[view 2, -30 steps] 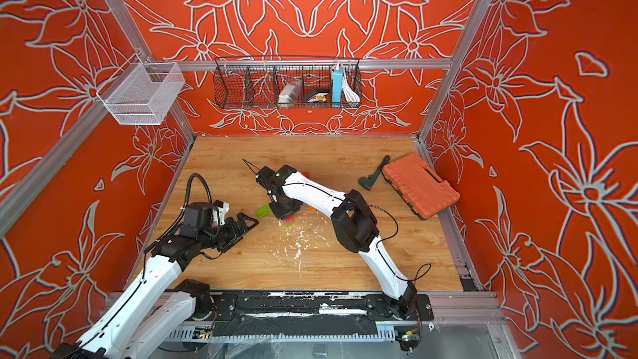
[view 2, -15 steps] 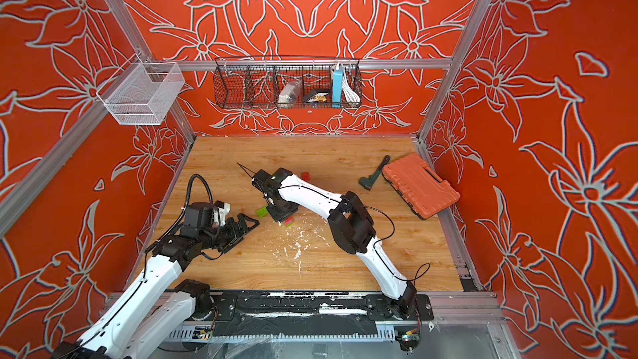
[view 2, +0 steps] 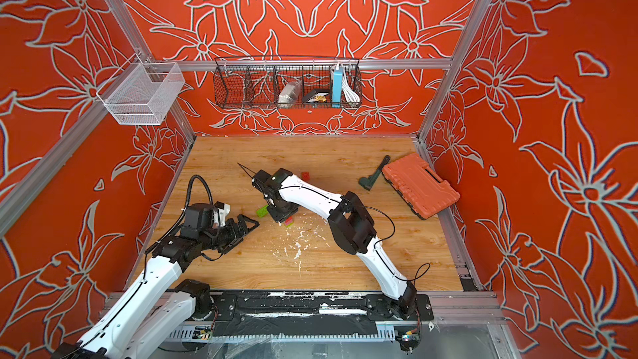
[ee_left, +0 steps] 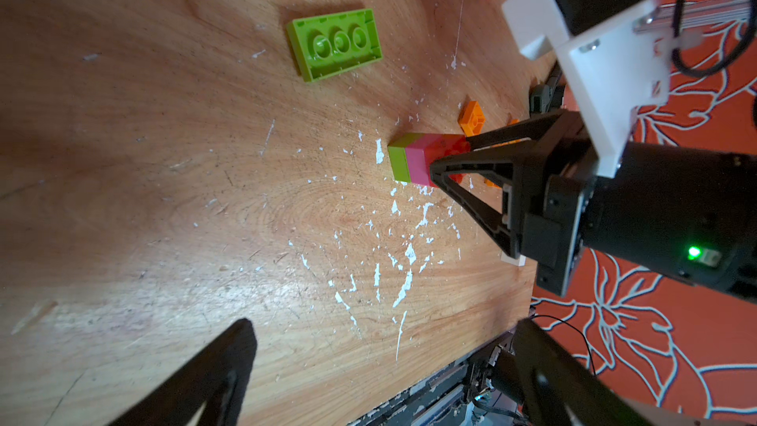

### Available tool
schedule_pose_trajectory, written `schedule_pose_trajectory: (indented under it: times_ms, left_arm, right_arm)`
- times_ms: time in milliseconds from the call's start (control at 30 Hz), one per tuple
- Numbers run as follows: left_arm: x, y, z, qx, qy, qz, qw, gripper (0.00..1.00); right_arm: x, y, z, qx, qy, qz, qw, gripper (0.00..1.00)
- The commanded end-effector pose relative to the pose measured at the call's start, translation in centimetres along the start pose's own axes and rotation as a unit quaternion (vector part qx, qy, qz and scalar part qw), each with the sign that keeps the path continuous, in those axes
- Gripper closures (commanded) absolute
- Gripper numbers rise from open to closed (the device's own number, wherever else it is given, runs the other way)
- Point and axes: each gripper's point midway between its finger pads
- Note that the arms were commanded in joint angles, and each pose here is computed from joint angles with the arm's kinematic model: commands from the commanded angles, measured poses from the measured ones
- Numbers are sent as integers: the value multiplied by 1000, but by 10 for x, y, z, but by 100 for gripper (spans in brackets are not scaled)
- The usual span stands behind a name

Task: Assemble the letter r with lego
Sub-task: Assemble the lego brick with the lego brick.

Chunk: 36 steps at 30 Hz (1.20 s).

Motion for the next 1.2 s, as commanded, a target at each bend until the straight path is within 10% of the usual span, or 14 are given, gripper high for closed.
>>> schedule_pose_trajectory:
  times_ms: [0, 367, 700, 1000, 1167]
  left_arm:
    - [1, -1, 1, 0, 2, 3, 1000, 2]
    - [3, -6, -2, -15, -1, -8, 1000, 2]
    - [2, -13, -2, -23, 1, -14, 1000, 2]
    - [2, -18, -14, -29, 26, -52, 998, 6]
    - [-10, -20, -28, -32, 64, -64, 995, 5]
  right_arm:
    - [-4, 75, 67, 148, 2, 21, 989, 100]
    - [-8, 36, 40, 100, -10, 35, 994, 99]
    - [-7, -27, -8, 11, 15, 16, 1000, 32]
    - [2, -85, -8, -109, 1, -57, 992, 29]
    - [29, -119, 2, -208, -30, -207, 956, 18]
Point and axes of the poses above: each gripper's point midway between its finger pads, its own y axis out along the fingers, its own x axis along the line the jaws close on, z = x × y
